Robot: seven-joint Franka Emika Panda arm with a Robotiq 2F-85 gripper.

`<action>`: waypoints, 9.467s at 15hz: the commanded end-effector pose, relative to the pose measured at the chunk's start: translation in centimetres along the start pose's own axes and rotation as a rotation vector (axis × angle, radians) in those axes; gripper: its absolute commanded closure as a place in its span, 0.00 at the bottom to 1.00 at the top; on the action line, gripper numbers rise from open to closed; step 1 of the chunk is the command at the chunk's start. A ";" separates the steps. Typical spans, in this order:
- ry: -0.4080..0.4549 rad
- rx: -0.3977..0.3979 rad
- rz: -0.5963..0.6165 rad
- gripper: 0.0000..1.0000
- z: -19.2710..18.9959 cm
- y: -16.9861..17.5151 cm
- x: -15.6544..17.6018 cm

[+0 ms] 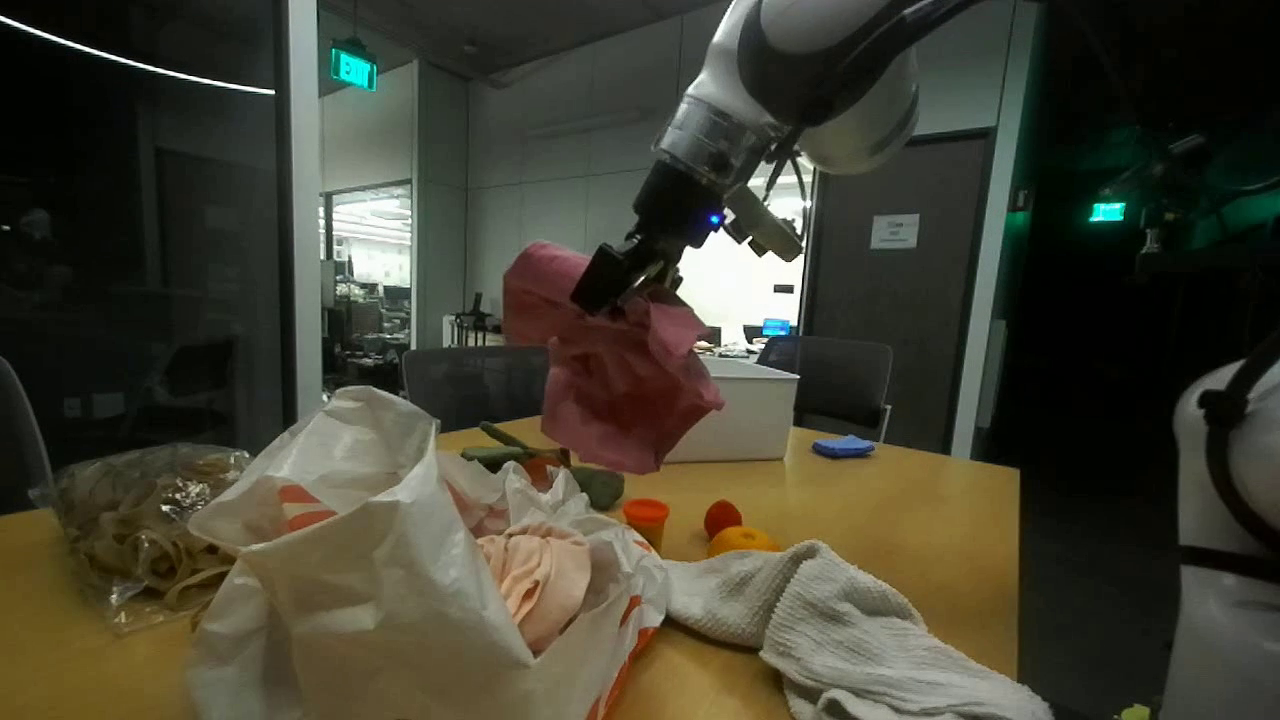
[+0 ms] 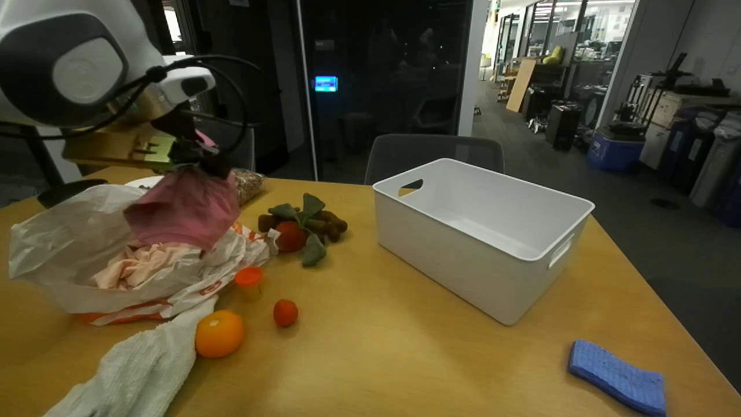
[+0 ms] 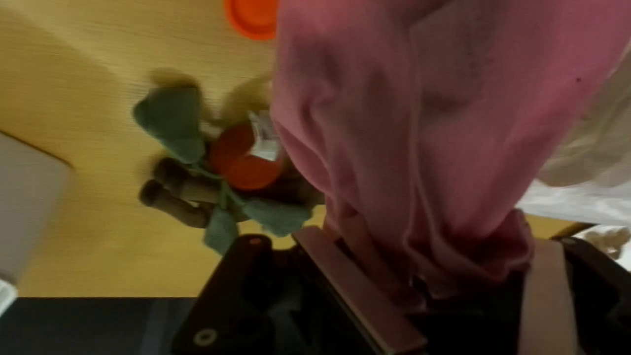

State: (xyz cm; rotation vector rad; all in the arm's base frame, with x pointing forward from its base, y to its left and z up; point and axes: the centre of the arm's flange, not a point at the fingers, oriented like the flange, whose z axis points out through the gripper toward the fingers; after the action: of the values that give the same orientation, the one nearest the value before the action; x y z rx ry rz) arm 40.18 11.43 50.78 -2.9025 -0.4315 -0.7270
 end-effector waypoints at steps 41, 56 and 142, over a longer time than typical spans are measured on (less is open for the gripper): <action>-0.469 0.382 -0.654 0.93 12.3 -13.6 -1.5; -0.260 0.392 -0.876 0.92 15.1 -18.3 3.0; -0.789 0.382 -0.184 0.80 14.7 6.2 -21.3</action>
State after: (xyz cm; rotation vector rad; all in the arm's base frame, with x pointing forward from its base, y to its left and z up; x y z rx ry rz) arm 33.31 2.86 28.09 -2.7121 -0.7983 0.4475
